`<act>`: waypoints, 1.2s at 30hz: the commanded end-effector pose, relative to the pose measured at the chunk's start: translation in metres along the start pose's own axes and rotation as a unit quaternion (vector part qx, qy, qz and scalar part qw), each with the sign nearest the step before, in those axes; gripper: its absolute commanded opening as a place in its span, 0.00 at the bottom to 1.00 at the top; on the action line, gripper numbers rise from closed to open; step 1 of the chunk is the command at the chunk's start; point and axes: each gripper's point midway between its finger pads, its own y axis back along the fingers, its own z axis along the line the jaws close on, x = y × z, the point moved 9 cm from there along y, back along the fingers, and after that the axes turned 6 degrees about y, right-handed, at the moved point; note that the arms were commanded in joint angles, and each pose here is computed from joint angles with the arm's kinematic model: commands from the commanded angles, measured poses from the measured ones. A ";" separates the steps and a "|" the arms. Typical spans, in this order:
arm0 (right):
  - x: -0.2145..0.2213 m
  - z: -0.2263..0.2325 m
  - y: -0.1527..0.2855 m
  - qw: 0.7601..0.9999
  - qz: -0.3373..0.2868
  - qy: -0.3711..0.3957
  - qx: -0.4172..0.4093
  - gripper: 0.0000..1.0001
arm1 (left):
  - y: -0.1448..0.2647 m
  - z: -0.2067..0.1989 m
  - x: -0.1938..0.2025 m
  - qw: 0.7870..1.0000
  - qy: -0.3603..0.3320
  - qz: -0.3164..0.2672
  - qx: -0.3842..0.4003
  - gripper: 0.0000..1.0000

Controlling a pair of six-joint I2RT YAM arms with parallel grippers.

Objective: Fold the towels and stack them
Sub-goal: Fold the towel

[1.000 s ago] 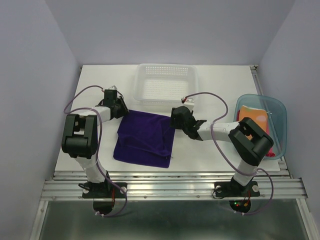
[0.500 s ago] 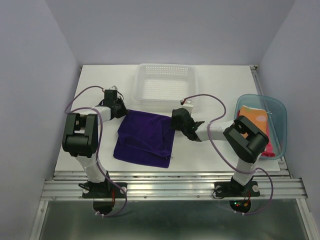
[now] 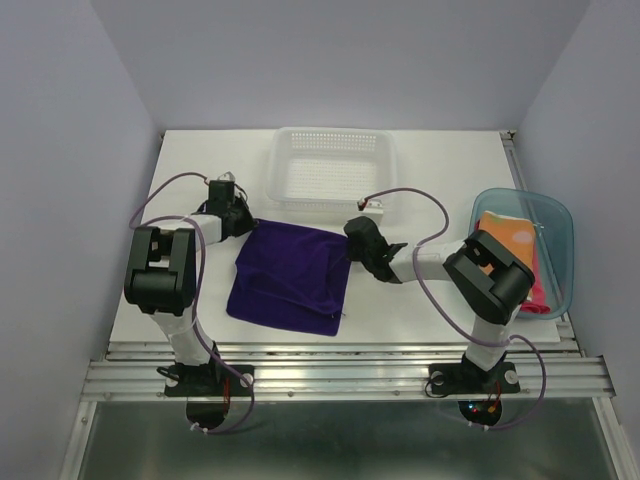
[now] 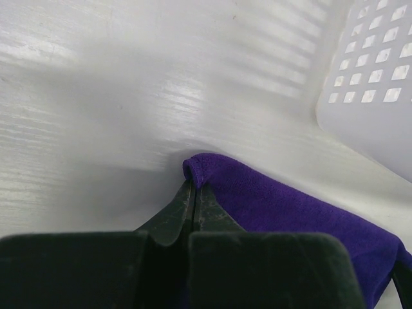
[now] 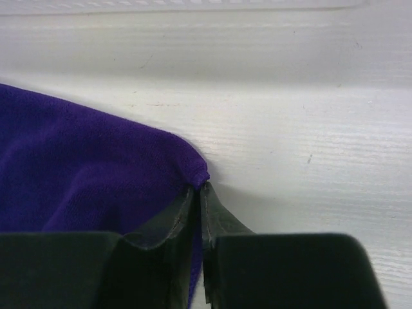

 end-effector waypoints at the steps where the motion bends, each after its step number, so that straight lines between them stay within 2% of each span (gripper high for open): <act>1: -0.001 -0.013 0.000 0.999 -0.008 0.035 0.035 0.07 | 0.013 -0.006 -0.009 0.999 -0.004 -0.031 0.018 0.00; 2: -0.003 -0.014 0.001 0.998 -0.011 0.041 0.038 0.01 | 0.014 -0.006 -0.008 0.999 -0.005 -0.034 0.018 0.00; 5: -0.016 -0.014 0.007 0.996 -0.031 0.077 0.025 0.01 | 0.025 -0.012 -0.010 0.998 -0.009 -0.043 0.047 0.00; 11: -0.063 -0.005 0.049 0.983 -0.094 0.145 -0.064 0.01 | 0.061 -0.021 -0.009 0.990 -0.018 -0.092 0.107 0.00; 16: -0.098 0.006 0.098 0.956 -0.142 0.188 -0.175 0.01 | 0.112 -0.033 -0.008 0.971 -0.024 -0.156 0.179 0.00; 23: -0.143 0.019 0.170 0.910 -0.203 0.192 -0.306 0.01 | 0.209 -0.054 -0.009 0.919 -0.032 -0.268 0.287 0.00; 24: -0.147 0.020 0.178 0.903 -0.207 0.193 -0.322 0.01 | 0.233 -0.058 -0.009 0.903 -0.033 -0.293 0.313 0.00; 26: -0.160 0.023 0.205 0.885 -0.227 0.186 -0.363 0.01 | 0.257 -0.061 -0.007 0.890 -0.035 -0.310 0.333 0.00; 27: -0.163 0.024 0.214 0.877 -0.232 0.187 -0.377 0.01 | 0.276 -0.062 -0.004 0.876 -0.035 -0.329 0.350 0.00; 29: -0.172 0.024 0.240 0.854 -0.247 0.182 -0.420 0.01 | 0.292 -0.062 0.000 0.869 -0.031 -0.334 0.364 0.00; 32: -0.182 0.023 0.274 0.827 -0.258 0.174 -0.469 0.01 | 0.328 -0.064 0.011 0.841 -0.038 -0.353 0.408 0.00; 33: -0.186 0.023 0.288 0.812 -0.258 0.174 -0.493 0.01 | 0.334 -0.063 0.014 0.840 -0.033 -0.350 0.413 0.00; 36: -0.186 0.024 0.303 0.797 -0.245 0.162 -0.528 0.01 | 0.358 -0.059 0.023 0.824 -0.026 -0.369 0.429 0.00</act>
